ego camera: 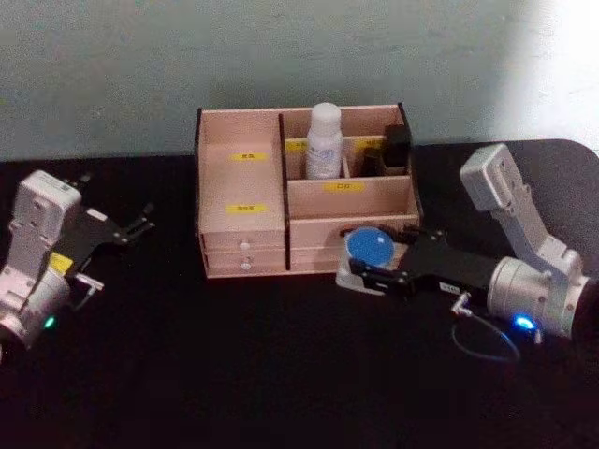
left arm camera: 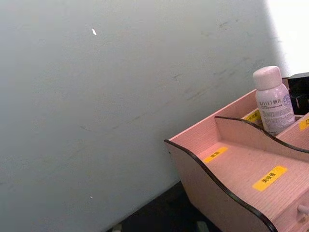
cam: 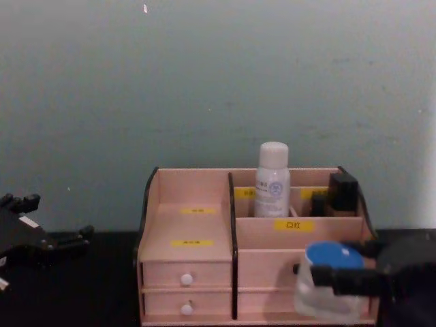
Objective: Pick up the facial cleanser and watermelon frost from the table and place them into the tiered storage box.
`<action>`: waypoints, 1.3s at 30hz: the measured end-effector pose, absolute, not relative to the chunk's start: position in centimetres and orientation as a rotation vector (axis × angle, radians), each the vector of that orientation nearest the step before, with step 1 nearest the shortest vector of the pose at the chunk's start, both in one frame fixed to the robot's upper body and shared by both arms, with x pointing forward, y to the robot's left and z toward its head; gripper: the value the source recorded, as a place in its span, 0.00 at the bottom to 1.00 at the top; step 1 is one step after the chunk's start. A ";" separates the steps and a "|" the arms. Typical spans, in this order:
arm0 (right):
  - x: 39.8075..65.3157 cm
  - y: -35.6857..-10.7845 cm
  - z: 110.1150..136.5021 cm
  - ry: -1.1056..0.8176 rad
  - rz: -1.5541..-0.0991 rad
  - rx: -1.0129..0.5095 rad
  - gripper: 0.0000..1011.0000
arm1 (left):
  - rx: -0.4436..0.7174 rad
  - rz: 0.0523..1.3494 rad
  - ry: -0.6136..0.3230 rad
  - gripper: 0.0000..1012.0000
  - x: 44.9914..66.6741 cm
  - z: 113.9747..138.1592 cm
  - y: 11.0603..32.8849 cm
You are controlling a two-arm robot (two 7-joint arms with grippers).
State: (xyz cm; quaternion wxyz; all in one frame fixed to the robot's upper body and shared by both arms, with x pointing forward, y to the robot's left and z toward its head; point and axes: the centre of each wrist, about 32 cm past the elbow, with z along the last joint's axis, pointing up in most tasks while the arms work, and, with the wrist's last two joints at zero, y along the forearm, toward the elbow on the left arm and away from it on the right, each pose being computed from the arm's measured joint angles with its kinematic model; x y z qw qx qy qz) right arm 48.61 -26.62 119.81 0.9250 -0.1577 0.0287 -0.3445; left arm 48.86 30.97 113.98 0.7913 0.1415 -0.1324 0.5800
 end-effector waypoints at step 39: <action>61.3 -17.1 124.1 -0.005 -0.607 -0.232 0.70 | 0.305 1.248 -0.285 0.99 48.9 114.0 31.0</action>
